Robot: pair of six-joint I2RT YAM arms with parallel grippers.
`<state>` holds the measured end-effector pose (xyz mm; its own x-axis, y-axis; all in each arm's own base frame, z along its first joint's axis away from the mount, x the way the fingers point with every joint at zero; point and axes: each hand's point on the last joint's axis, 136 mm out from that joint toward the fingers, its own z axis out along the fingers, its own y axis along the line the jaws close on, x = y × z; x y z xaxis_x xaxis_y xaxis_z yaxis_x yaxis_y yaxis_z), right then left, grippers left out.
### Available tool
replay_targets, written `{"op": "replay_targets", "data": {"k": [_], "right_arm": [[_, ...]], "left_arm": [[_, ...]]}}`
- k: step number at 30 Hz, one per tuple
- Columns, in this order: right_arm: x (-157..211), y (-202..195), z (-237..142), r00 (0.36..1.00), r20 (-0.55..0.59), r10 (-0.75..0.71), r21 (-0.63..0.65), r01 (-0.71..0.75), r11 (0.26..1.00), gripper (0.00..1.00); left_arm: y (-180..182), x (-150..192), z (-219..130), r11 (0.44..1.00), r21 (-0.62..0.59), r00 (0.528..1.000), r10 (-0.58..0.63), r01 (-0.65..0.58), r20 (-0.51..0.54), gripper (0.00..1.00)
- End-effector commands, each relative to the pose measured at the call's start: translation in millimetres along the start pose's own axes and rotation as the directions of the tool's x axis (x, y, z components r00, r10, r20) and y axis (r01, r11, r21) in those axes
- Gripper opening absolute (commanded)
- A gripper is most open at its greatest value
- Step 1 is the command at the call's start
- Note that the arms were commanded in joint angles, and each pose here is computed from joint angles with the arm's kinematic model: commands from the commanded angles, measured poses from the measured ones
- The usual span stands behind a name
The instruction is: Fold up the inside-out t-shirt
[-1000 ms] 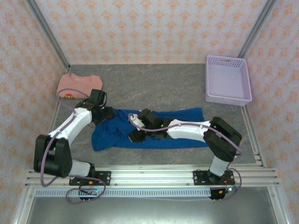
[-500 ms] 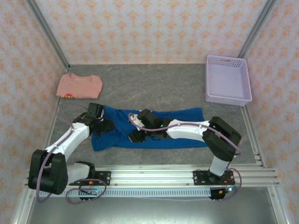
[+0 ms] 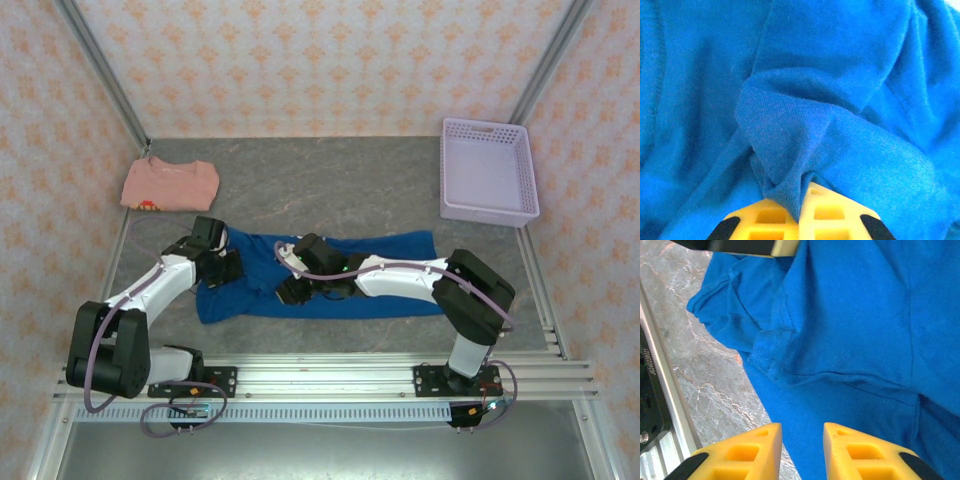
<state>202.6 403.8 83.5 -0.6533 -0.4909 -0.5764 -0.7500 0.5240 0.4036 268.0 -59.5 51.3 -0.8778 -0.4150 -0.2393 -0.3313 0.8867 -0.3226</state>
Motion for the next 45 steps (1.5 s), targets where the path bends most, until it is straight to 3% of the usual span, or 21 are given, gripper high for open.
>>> {"op": "replay_targets", "data": {"k": [1,10,14,22,30,38,45], "right_arm": [[-11,-1,-9,0.999,0.026,-0.018,0.043,0.017,0.999,0.28],[-9,-2,-15,0.998,0.060,-0.016,0.043,0.013,0.999,0.28],[-8,3,-14,0.998,0.065,-0.016,0.005,0.015,1.000,0.31],[-17,27,9,0.996,0.091,0.002,-0.093,0.007,0.996,0.45],[2,18,42,1.000,0.020,-0.010,-0.038,0.011,0.999,0.49],[-3,15,27,0.999,0.035,-0.021,0.011,0.021,1.000,0.12],[-2,21,6,0.999,0.041,-0.018,0.002,0.018,1.000,0.08]], "left_arm": [[-6,11,-23,0.999,0.011,0.996,-0.051,0.052,-0.075,0.03],[-23,29,-54,0.991,0.064,0.971,-0.100,0.116,-0.218,0.01],[-34,27,-56,0.969,0.116,0.945,-0.177,0.216,-0.277,0.01],[-32,28,-56,0.971,0.089,0.936,-0.186,0.222,-0.300,0.01],[-33,24,-60,0.973,0.095,0.943,-0.175,0.209,-0.285,0.01],[-24,24,-64,0.983,0.067,0.948,-0.144,0.170,-0.285,0.01],[-15,16,-68,0.991,0.020,0.958,-0.125,0.134,-0.258,0.02]]}}
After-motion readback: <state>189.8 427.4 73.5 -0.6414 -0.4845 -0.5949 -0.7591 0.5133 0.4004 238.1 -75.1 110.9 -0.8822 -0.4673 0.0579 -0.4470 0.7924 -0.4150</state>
